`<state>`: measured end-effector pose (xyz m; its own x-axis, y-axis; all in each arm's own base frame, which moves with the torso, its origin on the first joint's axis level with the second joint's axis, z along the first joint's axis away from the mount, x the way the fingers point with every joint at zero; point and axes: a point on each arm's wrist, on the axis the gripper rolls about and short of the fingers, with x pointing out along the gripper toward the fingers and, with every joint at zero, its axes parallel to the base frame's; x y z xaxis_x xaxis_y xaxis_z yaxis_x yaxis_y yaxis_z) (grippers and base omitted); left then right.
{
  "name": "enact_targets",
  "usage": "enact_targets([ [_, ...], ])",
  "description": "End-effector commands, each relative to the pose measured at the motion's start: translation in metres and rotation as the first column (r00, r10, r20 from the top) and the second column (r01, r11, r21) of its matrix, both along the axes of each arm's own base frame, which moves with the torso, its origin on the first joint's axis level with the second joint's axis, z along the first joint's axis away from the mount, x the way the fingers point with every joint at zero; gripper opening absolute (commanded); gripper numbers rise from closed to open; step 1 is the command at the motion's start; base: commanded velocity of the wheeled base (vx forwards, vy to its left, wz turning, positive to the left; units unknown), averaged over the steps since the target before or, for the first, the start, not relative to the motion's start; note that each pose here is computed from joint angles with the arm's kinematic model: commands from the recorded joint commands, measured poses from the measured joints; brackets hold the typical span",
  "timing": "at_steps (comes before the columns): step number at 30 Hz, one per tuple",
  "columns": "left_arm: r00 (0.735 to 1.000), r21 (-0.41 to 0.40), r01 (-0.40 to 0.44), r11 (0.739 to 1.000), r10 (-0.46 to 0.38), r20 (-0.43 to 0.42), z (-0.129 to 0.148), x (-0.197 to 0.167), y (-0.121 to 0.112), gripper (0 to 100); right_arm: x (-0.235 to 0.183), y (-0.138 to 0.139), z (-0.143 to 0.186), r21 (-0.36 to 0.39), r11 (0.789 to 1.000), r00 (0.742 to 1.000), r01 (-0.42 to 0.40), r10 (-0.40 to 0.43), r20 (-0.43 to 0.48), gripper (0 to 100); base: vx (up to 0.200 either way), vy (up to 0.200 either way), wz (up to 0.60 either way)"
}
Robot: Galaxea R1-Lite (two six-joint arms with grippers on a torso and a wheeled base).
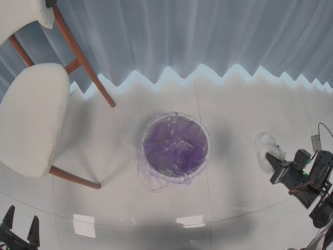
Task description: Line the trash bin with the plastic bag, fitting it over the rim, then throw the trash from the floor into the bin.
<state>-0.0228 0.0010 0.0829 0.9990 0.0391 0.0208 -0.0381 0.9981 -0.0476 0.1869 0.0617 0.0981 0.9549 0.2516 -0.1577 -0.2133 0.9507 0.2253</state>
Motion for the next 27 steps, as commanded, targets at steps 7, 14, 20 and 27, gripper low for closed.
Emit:
enact_targets([
  [7,1.0,-0.001,-0.001,1.0,0.001,0.001,-0.005,0.0,0.0,100,-0.014,0.028,-0.002,-0.007,0.987,0.987,-0.162,0.162,-0.01,0,0.0,0.0,0.0],
  [14,1.0,-0.001,-0.001,1.0,0.001,0.001,-0.005,0.0,0.0,100,-0.021,0.037,-0.003,-0.043,0.974,0.975,-0.222,0.221,-0.009,0,0.0,0.0,0.0],
  [20,1.0,-0.001,-0.001,1.0,0.001,0.001,-0.005,0.0,0.0,100,-0.026,0.045,-0.003,-0.059,0.96,0.962,-0.273,0.273,-0.006,0,0.0,0.0,0.0],
  [27,1.0,-0.001,-0.001,1.0,0.001,0.001,-0.005,0.0,0.0,100,-0.034,0.058,-0.006,-0.072,0.934,0.937,-0.349,0.349,-0.02,0,0.0,0.0,0.0],
])
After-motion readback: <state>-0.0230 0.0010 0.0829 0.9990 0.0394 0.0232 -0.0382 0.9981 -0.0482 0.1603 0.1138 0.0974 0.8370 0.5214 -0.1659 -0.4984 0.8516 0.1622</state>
